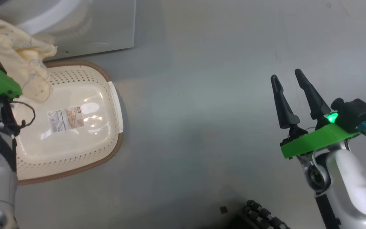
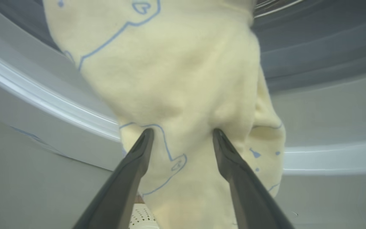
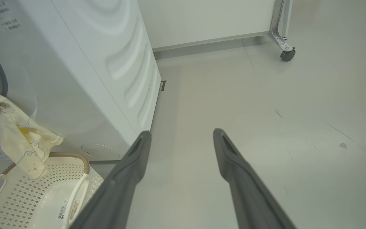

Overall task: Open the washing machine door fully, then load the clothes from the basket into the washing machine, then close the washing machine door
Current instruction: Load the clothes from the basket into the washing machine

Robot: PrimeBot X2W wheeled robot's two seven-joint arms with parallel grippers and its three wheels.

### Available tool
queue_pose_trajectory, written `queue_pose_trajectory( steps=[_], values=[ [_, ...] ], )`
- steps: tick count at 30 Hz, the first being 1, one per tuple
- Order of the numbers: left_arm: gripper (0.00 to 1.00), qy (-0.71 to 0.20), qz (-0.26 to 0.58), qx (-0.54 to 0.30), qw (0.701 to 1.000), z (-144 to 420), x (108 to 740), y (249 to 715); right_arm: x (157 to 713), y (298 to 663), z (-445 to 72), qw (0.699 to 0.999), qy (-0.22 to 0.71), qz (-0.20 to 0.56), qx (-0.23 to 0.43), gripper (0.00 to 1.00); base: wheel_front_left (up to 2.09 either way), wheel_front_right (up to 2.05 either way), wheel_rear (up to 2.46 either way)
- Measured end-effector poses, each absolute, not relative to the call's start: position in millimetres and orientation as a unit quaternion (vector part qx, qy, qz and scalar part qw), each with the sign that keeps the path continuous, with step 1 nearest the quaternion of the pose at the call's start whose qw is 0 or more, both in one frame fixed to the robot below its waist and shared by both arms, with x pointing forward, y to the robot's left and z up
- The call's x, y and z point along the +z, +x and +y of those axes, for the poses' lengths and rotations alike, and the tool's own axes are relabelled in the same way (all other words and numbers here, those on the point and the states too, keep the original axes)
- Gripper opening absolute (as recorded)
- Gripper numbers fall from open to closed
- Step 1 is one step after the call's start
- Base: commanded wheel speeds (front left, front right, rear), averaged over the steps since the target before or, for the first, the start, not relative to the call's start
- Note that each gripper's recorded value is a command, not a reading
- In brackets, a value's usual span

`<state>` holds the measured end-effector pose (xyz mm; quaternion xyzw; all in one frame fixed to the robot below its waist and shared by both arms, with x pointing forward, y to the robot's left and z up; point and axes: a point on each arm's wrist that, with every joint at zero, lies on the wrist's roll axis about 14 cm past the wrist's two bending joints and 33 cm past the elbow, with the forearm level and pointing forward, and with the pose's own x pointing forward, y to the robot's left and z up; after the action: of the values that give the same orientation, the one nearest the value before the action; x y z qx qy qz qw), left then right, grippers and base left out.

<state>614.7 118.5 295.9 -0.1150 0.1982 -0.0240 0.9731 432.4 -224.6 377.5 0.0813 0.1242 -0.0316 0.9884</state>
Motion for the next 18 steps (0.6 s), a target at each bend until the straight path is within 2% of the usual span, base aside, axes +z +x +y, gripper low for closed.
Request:
queue_pose_trajectory(
  steps=[17, 18],
  values=[
    [1.0, -0.158, 0.232, -0.006, 0.96, 117, 282, 635, 371, 436, -223, 0.988, 0.08, 0.131, -0.028, 1.0, 0.0, 0.0, 0.0],
    [0.57, -0.159, 0.234, -0.006, 0.959, 117, 281, 635, 371, 436, -223, 0.988, 0.08, 0.131, -0.029, 1.0, 0.0, 0.0, 0.0]
  ],
)
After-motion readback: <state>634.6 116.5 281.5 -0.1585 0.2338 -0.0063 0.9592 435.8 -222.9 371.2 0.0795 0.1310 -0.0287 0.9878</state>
